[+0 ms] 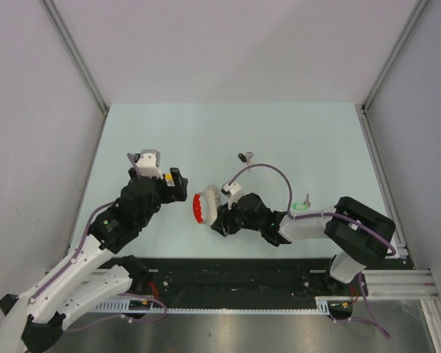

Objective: Put the keys on the keyring

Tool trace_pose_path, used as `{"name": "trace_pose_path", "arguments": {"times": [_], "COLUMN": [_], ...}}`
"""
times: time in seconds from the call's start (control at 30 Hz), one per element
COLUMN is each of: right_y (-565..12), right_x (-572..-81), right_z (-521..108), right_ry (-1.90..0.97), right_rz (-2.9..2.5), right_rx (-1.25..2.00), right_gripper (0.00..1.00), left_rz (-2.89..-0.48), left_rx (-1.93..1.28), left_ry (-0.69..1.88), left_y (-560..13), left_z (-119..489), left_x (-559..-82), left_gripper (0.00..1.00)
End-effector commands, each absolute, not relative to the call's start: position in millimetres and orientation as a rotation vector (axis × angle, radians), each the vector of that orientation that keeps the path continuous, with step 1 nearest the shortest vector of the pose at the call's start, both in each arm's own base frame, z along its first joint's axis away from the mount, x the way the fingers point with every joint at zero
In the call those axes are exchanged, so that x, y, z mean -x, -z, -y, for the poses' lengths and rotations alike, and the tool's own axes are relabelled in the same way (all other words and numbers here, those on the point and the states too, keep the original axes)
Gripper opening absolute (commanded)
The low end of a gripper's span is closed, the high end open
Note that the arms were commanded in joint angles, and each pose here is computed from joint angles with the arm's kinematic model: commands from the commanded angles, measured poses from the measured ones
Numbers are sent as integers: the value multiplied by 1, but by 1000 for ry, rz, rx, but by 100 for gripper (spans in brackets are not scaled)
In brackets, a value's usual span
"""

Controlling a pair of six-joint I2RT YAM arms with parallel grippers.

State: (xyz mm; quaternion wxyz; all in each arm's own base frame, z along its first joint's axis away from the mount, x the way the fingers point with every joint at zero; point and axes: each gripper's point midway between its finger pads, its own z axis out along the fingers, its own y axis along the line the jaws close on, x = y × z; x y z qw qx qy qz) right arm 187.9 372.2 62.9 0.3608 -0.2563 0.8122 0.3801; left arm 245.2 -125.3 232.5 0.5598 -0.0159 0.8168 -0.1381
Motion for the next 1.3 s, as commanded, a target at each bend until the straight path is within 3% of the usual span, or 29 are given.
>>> {"name": "trace_pose_path", "arguments": {"times": [0.0, 0.43, 0.73, 1.0, 1.27], "right_y": [-71, -56, -55, -50, -68], "right_x": [-201, -206, -212, -211, -206], "right_z": [-387, -386, -389, -390, -394], "right_ry": [-994, -982, -998, -995, -1025], "right_rz": [-2060, -2090, -2059, -2061, -2000], "right_rx": [599, 575, 587, 607, 660], "right_gripper": [49, 48, 39, 26, 5], "left_rz": [-1866, -1881, -1889, -1872, -1875], "left_rx": [-113, -120, -147, -161, -239], "left_ry": [182, 117, 142, 174, 228], "left_y": [-246, -228, -225, -227, -226], "left_z": [114, 96, 101, 106, 119], "left_x": [-254, -255, -254, -253, -250], "left_gripper": [99, 100, 100, 100, 100]}}
